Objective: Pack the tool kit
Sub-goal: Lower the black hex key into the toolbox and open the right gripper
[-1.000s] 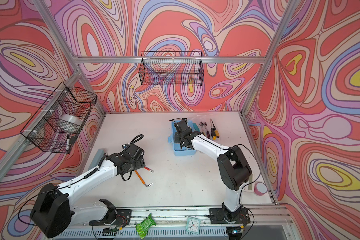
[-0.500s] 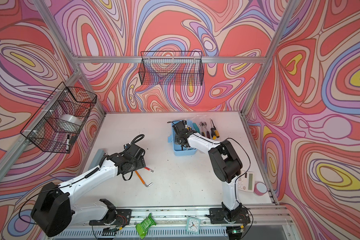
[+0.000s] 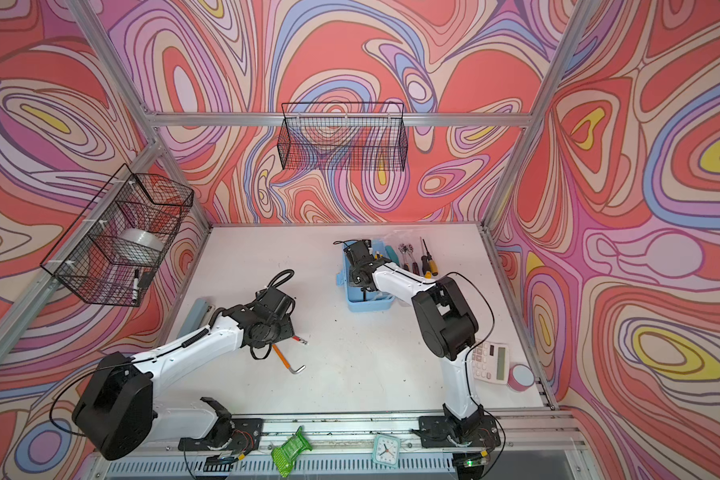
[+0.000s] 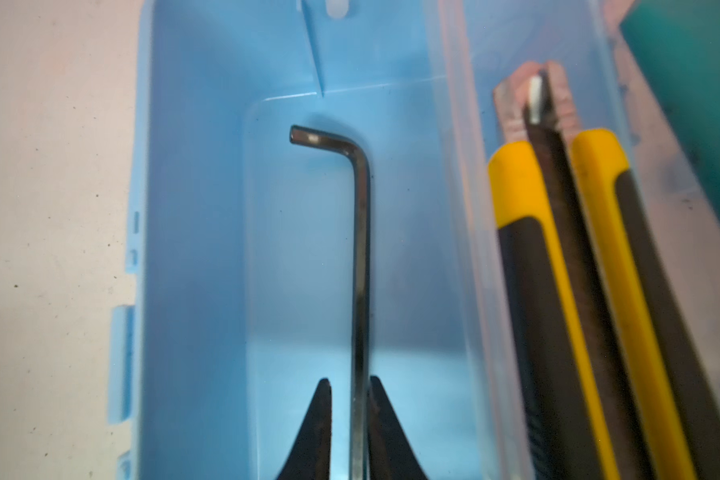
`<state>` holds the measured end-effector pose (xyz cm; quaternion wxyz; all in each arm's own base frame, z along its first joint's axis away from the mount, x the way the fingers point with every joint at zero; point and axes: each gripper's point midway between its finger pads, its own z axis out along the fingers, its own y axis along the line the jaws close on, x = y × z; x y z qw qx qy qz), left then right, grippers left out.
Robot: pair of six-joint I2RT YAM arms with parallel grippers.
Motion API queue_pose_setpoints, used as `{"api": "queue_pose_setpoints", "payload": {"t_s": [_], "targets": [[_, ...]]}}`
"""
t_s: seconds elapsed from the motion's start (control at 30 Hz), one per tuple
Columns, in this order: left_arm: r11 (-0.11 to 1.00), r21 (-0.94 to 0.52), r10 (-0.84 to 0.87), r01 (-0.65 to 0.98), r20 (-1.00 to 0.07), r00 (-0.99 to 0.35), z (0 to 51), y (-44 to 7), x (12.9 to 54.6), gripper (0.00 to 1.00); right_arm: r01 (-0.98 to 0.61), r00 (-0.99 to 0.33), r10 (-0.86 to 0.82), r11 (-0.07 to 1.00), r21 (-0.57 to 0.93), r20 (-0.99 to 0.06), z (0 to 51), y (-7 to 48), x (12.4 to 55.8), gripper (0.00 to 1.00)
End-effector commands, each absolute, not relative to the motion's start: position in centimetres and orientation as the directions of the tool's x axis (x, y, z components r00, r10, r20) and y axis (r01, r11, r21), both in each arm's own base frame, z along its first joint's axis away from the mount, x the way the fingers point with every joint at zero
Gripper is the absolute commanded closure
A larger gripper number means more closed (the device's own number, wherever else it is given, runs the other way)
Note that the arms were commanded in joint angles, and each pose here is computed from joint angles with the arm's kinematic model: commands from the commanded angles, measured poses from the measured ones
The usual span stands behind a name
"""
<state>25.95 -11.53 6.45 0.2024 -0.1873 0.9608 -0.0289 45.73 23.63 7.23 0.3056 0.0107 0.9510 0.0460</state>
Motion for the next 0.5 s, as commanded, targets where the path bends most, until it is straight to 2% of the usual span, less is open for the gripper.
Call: {"api": "queue_pose_setpoints", "payload": {"t_s": [0.0, 0.33, 0.47], "targets": [[0.918, -0.137, -0.396, -0.371, -0.353, -0.848, 5.8, -11.8, 25.8, 0.36, -0.019, -0.805, 0.043, 0.995, 0.098, -0.592, 7.9, 23.8, 46.2, 0.77], [0.91, -0.125, -0.414, -0.396, -0.324, -0.85, 4.1, -12.2, 26.0, 0.37, -0.052, -0.77, 0.071, 0.983, 0.174, -0.633, 11.0, 24.3, 45.7, 0.65], [0.914, -0.115, -0.406, -0.39, -0.317, -0.857, 3.6, -12.6, 26.5, 0.39, -0.066, -0.764, 0.08, 0.978, 0.2, -0.641, 11.8, 24.4, 45.1, 0.64]]}}
